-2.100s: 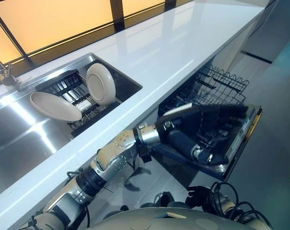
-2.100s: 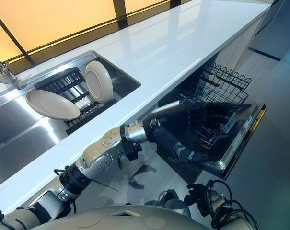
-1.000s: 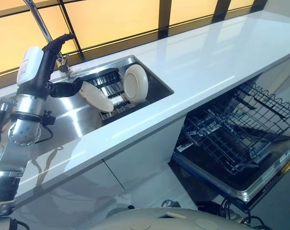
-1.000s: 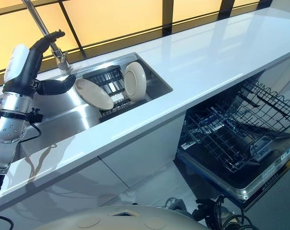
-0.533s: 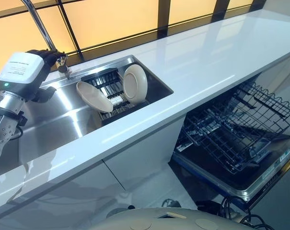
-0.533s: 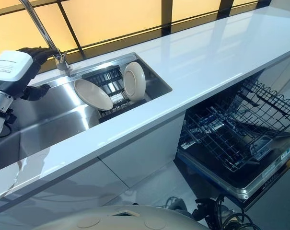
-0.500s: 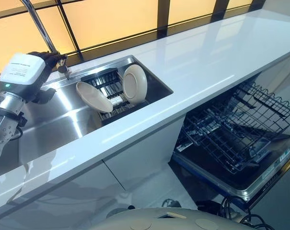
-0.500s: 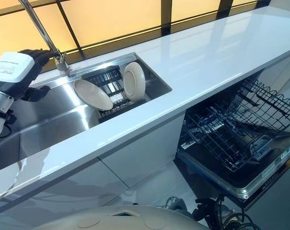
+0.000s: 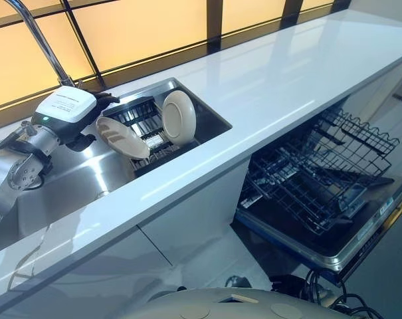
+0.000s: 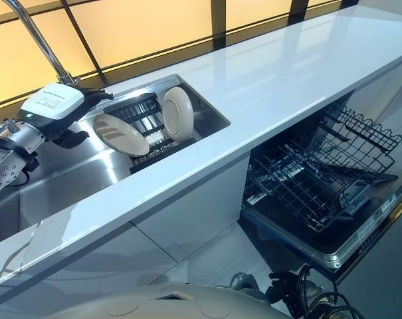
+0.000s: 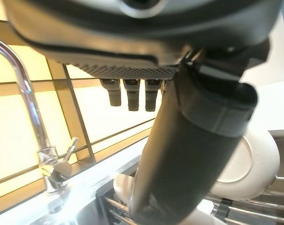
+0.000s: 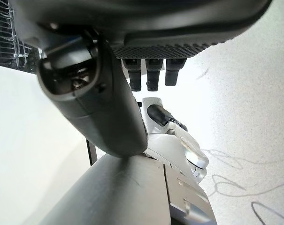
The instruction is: Pick up plates and place into dishwasher.
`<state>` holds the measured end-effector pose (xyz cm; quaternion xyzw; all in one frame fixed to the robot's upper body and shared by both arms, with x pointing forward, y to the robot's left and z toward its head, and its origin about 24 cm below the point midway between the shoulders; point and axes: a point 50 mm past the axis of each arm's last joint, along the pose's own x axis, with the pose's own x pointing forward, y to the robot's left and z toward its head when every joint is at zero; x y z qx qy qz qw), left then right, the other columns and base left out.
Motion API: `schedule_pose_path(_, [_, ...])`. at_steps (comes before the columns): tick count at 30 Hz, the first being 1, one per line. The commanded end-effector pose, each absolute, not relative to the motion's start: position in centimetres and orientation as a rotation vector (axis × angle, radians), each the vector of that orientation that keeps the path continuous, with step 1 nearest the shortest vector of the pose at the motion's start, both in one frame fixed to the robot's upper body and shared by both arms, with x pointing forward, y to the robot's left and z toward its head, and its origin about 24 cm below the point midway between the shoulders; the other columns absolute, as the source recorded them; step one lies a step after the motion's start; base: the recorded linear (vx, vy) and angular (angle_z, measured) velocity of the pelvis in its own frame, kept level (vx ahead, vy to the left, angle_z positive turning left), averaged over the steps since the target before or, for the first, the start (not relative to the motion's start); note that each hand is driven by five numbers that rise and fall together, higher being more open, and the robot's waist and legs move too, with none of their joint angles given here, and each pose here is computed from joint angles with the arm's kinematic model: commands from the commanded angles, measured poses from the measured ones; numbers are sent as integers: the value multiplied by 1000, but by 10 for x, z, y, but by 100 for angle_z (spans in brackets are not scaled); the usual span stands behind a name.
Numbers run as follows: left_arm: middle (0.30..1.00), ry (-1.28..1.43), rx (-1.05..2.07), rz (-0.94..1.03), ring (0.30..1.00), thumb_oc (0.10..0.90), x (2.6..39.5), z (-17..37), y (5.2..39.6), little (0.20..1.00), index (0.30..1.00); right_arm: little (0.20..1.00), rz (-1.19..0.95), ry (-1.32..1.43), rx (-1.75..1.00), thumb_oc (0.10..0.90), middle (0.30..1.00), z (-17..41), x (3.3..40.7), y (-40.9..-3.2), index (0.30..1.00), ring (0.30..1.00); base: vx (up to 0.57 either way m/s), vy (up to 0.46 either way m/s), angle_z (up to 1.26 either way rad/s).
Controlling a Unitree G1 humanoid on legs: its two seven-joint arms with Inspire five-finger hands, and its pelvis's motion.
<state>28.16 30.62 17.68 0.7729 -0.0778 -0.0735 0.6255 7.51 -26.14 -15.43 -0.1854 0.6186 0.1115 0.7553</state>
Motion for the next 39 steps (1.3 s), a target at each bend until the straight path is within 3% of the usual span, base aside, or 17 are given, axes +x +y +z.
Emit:
schedule_pose_path(1, [900, -258, 1898, 143, 900, 800, 292, 256, 326, 900, 900, 900, 378, 1333, -378, 800, 900, -157, 79, -241, 900, 900, 21, -6, -6])
schedule_pose_path(17, [900, 2, 2030, -17, 900, 800, 305, 230, 333, 900, 900, 900, 352, 1345, -367, 800, 900, -158, 79, -243, 900, 900, 7, 0, -2])
schedule_pose_path(39, [900, -81, 1972, 152, 900, 800, 319, 208, 331, 900, 900, 900, 357, 1344, -365, 800, 900, -158, 78, -241, 900, 900, 0, -1, -2])
